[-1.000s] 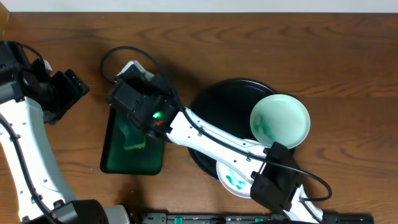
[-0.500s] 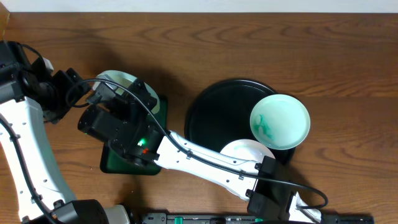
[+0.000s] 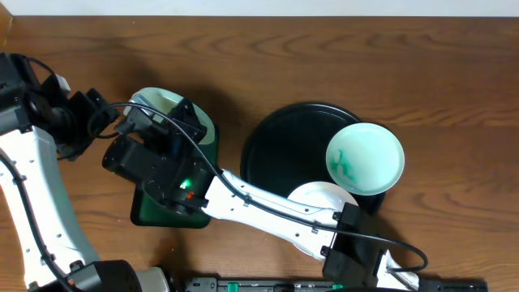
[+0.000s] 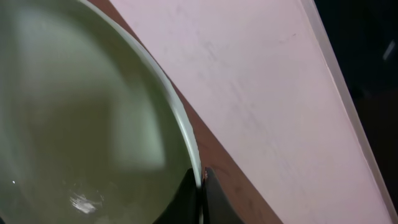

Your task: Clean dirty plates on tray and stack at the side

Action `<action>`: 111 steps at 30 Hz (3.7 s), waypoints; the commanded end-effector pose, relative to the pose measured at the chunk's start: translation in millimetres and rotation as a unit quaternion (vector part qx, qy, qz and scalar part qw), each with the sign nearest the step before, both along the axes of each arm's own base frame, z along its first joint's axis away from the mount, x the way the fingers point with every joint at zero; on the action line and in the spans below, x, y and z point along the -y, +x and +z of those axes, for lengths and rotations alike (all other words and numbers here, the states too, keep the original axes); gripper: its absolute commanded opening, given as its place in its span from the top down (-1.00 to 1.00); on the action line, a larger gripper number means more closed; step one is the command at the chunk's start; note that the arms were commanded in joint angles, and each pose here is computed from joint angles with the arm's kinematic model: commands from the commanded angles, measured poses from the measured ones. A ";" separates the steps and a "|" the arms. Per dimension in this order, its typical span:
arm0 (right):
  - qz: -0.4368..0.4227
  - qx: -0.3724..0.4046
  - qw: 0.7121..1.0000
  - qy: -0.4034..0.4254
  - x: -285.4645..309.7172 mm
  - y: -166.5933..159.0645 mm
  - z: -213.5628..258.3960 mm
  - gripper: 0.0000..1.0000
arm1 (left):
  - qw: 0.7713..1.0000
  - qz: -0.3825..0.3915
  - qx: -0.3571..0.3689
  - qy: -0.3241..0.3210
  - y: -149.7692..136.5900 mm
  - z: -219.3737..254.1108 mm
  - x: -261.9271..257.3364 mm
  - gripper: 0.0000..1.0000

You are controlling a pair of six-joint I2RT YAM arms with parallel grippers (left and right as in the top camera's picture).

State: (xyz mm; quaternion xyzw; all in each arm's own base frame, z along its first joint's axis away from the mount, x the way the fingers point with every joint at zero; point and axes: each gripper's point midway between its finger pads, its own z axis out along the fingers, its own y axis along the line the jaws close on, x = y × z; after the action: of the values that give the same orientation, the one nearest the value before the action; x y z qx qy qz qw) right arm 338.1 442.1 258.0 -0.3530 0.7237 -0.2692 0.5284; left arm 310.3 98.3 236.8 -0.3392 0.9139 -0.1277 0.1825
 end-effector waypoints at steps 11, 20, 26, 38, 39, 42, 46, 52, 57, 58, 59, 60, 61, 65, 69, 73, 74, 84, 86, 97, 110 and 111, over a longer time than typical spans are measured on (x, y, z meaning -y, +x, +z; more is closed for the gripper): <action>-0.133 -0.279 0.925 0.223 76.5 44.4 -94.0 0.98 | 1.000 -0.009 0.004 -0.003 1.5 3.6 1.0 -0.63; -0.151 -0.404 0.815 0.388 128.4 78.8 -69.1 0.98 | 0.999 -0.009 -0.027 -0.017 4.0 -13.7 0.0 -0.63; -0.234 -0.392 0.780 0.429 225.6 103.0 -47.0 0.98 | 0.998 -0.038 -0.045 -0.015 9.6 -25.3 13.7 -0.63; -0.434 -0.376 0.689 0.442 439.5 92.1 -56.2 0.98 | 0.981 -0.177 -0.071 0.029 23.3 -46.8 101.9 -0.63; -0.448 -0.371 0.679 0.447 455.0 89.6 -56.8 0.98 | 0.979 -0.189 -0.073 0.030 23.4 -48.2 109.7 -0.63; -0.486 -0.357 0.649 0.464 498.1 80.8 -58.1 0.98 | 0.972 -0.222 -0.075 0.032 22.9 -51.0 132.2 -0.63; -0.530 -0.333 0.613 0.482 550.9 66.4 -60.7 0.98 | 0.963 -0.255 -0.079 0.044 21.9 -55.0 154.7 -0.63; -0.587 -0.319 0.553 0.498 609.0 36.2 -86.5 0.97 | 0.950 -0.300 -0.071 0.050 21.6 -57.7 186.9 -0.63; -0.609 -0.336 0.518 0.497 630.3 12.3 -136.2 0.97 | 0.945 -0.318 -0.063 0.051 20.9 -56.9 201.5 -0.63; -0.610 -0.338 0.517 0.497 631.8 10.4 -144.7 0.97 | 0.944 -0.319 -0.062 0.051 20.8 -56.8 202.7 -0.63; -0.611 -0.337 0.516 0.497 632.8 9.6 -153.7 0.98 | 0.944 -0.321 -0.062 0.052 20.4 -56.8 203.8 -0.63; -0.611 -0.336 0.517 0.497 632.9 9.9 -160.3 0.97 | 0.943 -0.322 -0.062 0.051 20.2 -56.8 204.2 -0.63; -0.611 -0.335 0.517 0.498 633.0 10.2 -166.0 0.97 | 0.943 -0.322 -0.062 0.051 20.0 -56.9 204.7 -0.63; -0.613 -0.323 0.516 0.504 634.6 12.4 -184.8 0.98 | 0.943 -0.322 -0.063 0.051 19.9 -56.9 204.7 -0.63; -0.620 -0.316 0.509 0.506 638.9 7.8 -200.3 0.98 | 0.943 -0.323 -0.064 0.051 19.4 -57.0 204.7 -0.63; -0.630 -0.325 0.495 0.503 643.0 -0.2 -217.4 0.98 | 0.943 -0.323 -0.065 0.051 18.6 -57.2 204.4 -0.63; -0.631 -0.330 0.491 0.501 644.0 -1.9 -222.0 0.98 | 0.943 -0.323 -0.066 0.051 18.2 -57.3 204.3 -0.63; -0.639 -0.355 0.476 0.490 644.0 -8.8 -245.9 -0.04 | 0.942 -0.323 -0.075 0.050 14.1 -58.2 203.4 -0.63; -0.639 -0.355 0.476 0.490 643.9 -8.7 -245.5 0.09 | 0.942 -0.323 -0.075 0.050 14.1 -58.2 203.4 -0.63; -0.626 -0.318 0.505 0.503 650.9 2.3 -190.0 -0.48 | 0.942 -0.323 -0.075 0.050 14.0 -58.1 203.4 -0.64; -0.530 -0.333 0.588 0.512 571.5 -8.2 -52.2 -0.29 | 0.940 -0.330 -0.066 0.053 17.4 -57.5 204.1 -0.63; -0.525 -0.357 0.588 0.501 558.5 -12.5 -55.2 -0.36 | 0.940 -0.330 -0.064 0.054 18.4 -57.3 204.3 -0.63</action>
State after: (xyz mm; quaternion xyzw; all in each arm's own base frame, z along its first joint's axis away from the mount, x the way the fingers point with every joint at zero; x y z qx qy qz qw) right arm 324.6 -153.9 220.0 0.3936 0.9084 0.0276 0.1379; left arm 329.4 -106.8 187.6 -0.0244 0.9880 -0.1174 0.0977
